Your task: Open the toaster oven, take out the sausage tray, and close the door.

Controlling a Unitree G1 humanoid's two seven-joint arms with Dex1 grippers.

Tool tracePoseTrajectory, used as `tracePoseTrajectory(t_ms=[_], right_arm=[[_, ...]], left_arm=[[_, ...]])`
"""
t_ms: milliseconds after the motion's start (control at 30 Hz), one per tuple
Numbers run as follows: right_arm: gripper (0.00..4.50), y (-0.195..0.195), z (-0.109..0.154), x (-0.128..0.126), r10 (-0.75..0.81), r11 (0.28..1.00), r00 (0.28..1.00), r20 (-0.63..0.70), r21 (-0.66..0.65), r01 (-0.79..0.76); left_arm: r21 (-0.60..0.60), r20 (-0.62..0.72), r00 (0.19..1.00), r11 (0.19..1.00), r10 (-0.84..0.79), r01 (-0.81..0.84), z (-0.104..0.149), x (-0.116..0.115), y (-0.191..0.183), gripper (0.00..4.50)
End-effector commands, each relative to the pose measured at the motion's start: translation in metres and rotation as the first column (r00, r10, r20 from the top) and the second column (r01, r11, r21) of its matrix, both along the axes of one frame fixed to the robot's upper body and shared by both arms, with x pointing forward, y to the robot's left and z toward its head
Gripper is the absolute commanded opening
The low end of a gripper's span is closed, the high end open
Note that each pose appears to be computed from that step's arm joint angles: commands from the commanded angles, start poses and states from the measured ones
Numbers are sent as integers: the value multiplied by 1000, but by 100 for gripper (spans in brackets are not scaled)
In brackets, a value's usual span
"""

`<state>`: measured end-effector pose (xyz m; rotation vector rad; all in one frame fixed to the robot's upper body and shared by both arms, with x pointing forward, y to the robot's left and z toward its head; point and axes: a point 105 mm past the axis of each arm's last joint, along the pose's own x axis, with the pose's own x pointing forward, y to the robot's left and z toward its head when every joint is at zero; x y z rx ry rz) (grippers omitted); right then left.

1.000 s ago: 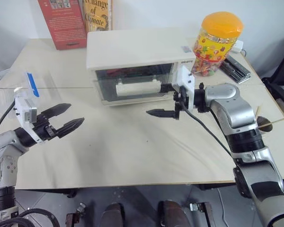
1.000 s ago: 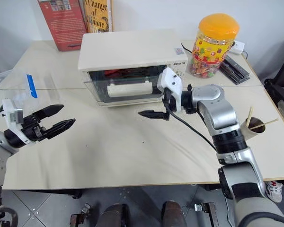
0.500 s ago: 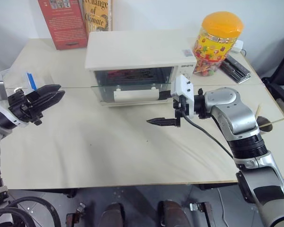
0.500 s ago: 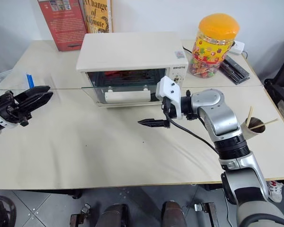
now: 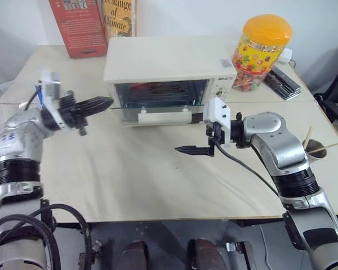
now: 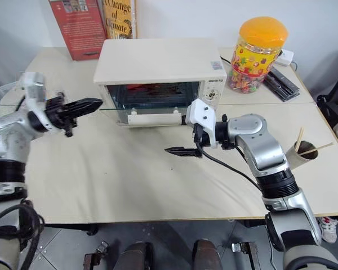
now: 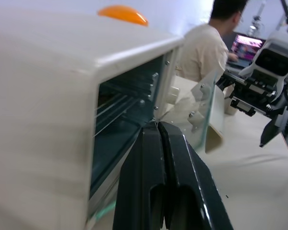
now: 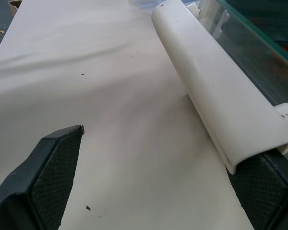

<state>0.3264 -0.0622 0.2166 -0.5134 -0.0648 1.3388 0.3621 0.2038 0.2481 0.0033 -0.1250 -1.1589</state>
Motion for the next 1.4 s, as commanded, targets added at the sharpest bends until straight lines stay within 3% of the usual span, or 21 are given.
tracePoseTrajectory(t_ms=[33,300,433,533,667,867,1167,1333,1400], right_arm=[[450,-1,12,-11,9,1000,999,36,8,-9],[450,-40,-20,-14,-144,972,988,-56,-195,131],[450,-67,-34,-39,-147,938,981,-131,-332,96],[450,-76,-24,-45,-163,944,976,-144,-310,112],[450,-79,5,-34,-220,963,970,-98,-181,200],[450,-43,36,-12,-218,976,976,11,-10,218],[450,25,30,18,-209,978,963,170,22,208],[450,51,29,36,-247,968,920,305,25,251],[450,60,31,47,-276,955,871,407,13,297]], left_arm=[[43,28,999,999,-34,33,3,2,-6,2],[87,-3,995,991,-99,98,-2,4,-14,2],[160,-61,988,975,-144,152,-18,-1,-19,2],[223,-86,983,959,-160,176,-31,-4,-20,2],[291,-112,981,939,-158,184,-46,-6,-20,2],[396,-93,988,906,-125,152,-68,-4,-22,2],[478,-48,995,873,-83,96,-90,-12,-17,2],[396,96,995,917,7,-44,-78,-9,-15,2],[286,150,983,947,104,-144,-67,-5,-12,2]])
